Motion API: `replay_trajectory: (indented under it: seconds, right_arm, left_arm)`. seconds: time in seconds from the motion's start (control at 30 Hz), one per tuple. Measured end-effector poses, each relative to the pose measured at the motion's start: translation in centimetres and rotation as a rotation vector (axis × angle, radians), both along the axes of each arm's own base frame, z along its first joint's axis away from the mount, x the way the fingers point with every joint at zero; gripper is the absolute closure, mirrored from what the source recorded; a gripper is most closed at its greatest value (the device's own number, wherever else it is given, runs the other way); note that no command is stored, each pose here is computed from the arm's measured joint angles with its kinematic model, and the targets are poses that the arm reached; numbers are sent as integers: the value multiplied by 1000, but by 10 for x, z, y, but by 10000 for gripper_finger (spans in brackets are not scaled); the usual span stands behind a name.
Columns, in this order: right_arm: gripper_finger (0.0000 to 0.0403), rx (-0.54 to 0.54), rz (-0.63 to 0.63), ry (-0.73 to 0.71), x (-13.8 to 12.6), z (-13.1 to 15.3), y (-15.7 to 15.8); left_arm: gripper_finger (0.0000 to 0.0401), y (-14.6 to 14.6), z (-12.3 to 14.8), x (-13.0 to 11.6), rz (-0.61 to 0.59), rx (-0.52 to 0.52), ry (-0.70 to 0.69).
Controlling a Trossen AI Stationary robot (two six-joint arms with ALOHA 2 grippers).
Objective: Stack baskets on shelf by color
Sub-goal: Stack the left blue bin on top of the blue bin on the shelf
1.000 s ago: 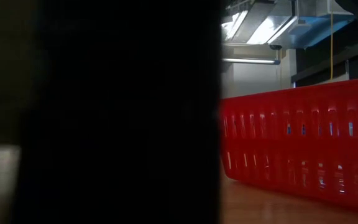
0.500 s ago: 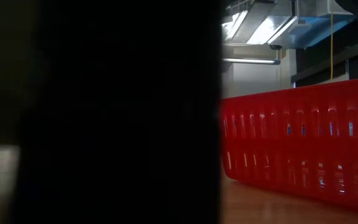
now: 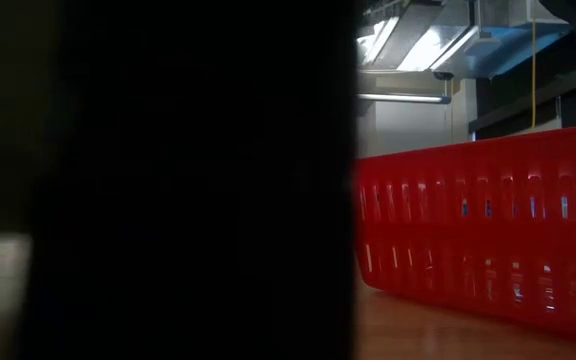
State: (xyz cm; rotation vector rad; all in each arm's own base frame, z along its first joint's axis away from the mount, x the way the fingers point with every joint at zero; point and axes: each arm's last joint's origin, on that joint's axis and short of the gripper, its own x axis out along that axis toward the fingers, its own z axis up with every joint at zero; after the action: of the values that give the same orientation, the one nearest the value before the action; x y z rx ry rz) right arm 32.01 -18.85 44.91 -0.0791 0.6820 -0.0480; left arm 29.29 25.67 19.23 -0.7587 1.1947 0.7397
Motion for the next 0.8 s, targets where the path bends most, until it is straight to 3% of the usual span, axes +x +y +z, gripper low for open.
replay_trajectory:
  seconds: [0.33, 0.63, 0.8]
  right_arm:
    - [286, -2, 1, 0, 0, 0, 0]
    - [286, -23, 16, -3, -1, 2, 1]
    - [286, -57, 16, -52, -17, 21, 11]
  left_arm:
    - [399, -2, 14, -3, 22, -8, 3]
    - [400, -14, 85, 1, -60, 89, 4]
    - [401, -26, 126, -10, -101, 123, 79]
